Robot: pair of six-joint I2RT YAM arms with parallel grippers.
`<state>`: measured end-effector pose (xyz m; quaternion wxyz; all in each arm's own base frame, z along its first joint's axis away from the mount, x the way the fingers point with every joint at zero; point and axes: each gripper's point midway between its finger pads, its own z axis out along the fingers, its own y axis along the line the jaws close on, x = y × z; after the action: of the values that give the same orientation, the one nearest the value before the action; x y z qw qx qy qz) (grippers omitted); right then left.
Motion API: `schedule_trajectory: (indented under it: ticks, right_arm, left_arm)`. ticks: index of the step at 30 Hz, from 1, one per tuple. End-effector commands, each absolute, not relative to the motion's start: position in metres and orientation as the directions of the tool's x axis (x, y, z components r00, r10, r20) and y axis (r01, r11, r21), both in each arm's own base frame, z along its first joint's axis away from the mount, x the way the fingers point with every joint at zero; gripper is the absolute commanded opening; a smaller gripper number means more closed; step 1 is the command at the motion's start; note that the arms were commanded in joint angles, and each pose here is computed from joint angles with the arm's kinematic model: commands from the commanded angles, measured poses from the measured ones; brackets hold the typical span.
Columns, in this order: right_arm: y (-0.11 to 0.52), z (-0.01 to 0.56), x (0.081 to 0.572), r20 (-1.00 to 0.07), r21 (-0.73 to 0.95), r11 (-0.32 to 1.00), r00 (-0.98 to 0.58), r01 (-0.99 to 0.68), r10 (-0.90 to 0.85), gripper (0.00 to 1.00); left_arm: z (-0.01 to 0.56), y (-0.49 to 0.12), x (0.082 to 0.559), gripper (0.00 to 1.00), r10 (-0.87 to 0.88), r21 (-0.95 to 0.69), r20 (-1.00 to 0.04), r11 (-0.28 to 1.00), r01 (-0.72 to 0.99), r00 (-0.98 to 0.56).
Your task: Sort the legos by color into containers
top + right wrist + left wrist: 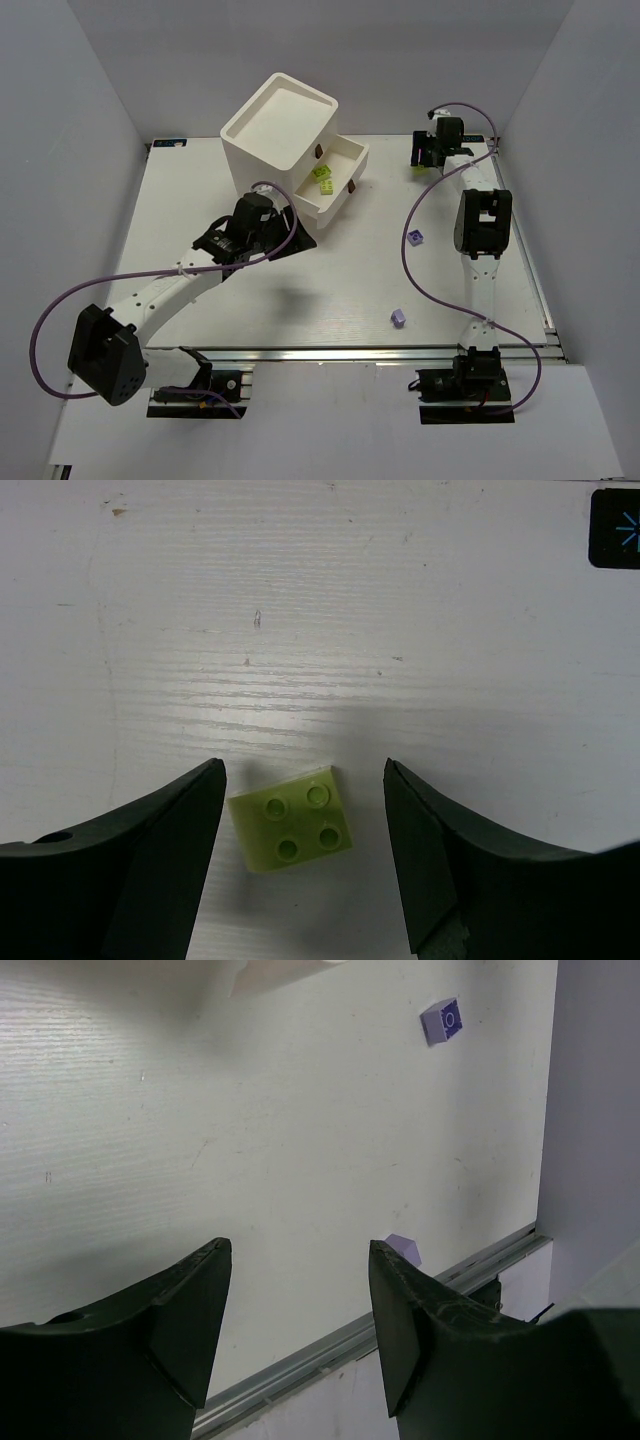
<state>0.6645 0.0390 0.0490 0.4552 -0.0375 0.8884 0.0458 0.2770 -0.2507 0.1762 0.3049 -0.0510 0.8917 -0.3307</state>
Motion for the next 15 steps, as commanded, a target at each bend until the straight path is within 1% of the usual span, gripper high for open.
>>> schedule_trajectory:
  ticks: [1, 5, 15]
  right_arm:
    - [0.036, 0.052, 0.665, -0.813, 0.014, 0.993, -0.580, -0.113, -0.054, 0.70]
    - [0.034, 0.040, 0.652, -0.776, 0.004, 0.992, -0.626, -0.123, -0.075, 0.67]
    - [0.032, 0.034, 0.636, -0.738, -0.010, 0.989, -0.666, -0.144, -0.104, 0.66]
  left_arm:
    - [0.196, -0.255, 0.280, 0.67, -0.288, -0.633, -0.541, 0.759, 0.156, -0.790]
    - [0.195, -0.255, 0.280, 0.67, -0.290, -0.633, -0.543, 0.758, 0.158, -0.788]
    - [0.195, -0.255, 0.279, 0.67, -0.293, -0.637, -0.549, 0.753, 0.165, -0.783]
